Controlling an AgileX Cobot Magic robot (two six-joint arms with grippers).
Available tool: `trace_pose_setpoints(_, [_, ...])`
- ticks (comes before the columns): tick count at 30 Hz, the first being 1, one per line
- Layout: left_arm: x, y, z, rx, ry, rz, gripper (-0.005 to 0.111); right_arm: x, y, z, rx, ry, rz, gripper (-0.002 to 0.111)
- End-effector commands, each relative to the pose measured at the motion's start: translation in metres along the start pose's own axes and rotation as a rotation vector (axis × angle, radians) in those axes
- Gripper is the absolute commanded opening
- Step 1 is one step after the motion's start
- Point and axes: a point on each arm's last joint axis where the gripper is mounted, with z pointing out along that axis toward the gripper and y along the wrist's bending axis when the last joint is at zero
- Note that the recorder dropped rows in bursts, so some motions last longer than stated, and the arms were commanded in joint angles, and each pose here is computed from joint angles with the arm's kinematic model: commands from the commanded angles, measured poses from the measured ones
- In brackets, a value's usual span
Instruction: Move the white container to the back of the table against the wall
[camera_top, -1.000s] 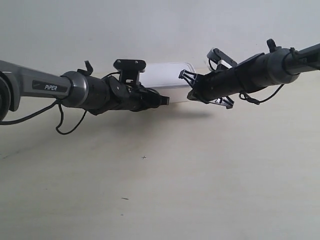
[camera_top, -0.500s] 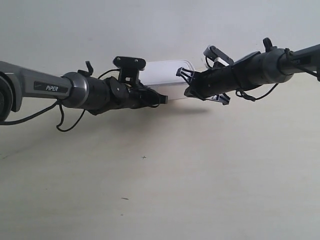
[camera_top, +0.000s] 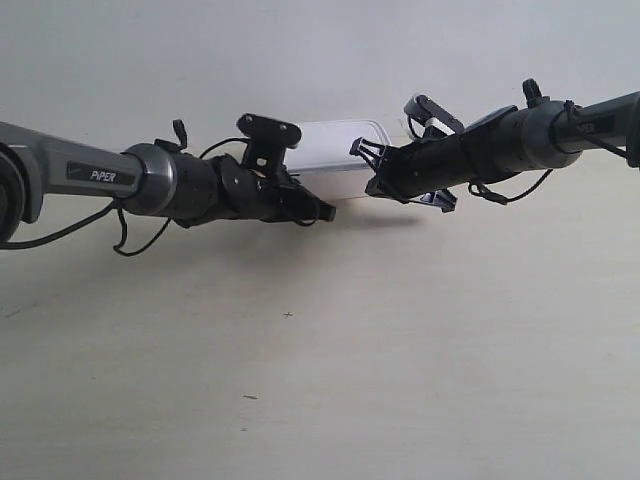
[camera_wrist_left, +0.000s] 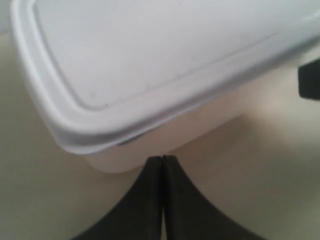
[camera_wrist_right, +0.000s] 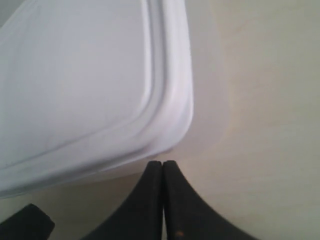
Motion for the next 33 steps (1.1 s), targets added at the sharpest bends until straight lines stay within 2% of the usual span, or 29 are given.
trace_pose_setpoints(1, [-0.006, -0.003, -0.008, 0.052, 0.045, 0.263, 0.0, -0.002, 0.001, -0.001, -0.005, -0.002, -0.014, 0.0])
trace_pose_setpoints(8, [-0.012, 0.003, -0.012, 0.044, 0.035, 0.609, 0.0, -0.002, 0.001, -0.001, -0.005, -0.002, -0.014, 0.0])
trace_pose_setpoints(14, [-0.008, 0.014, -0.008, 0.032, 0.032, 0.988, 0.0, -0.002, 0.001, -0.001, -0.006, 0.0, -0.014, 0.0])
trace_pose_setpoints(21, [-0.012, 0.023, -0.001, -0.055, -0.071, 1.015, 0.0, -0.002, 0.001, -0.001, -0.007, 0.001, -0.014, 0.0])
trace_pose_setpoints(26, [-0.009, 0.04, 0.002, -0.09, -0.072, 0.998, 0.0, -0.005, 0.003, 0.0, -0.015, -0.003, -0.028, 0.0])
trace_pose_setpoints(33, [-0.005, 0.05, 0.005, -0.109, -0.071, 0.984, 0.0, -0.013, 0.007, 0.002, -0.015, -0.023, -0.061, 0.0])
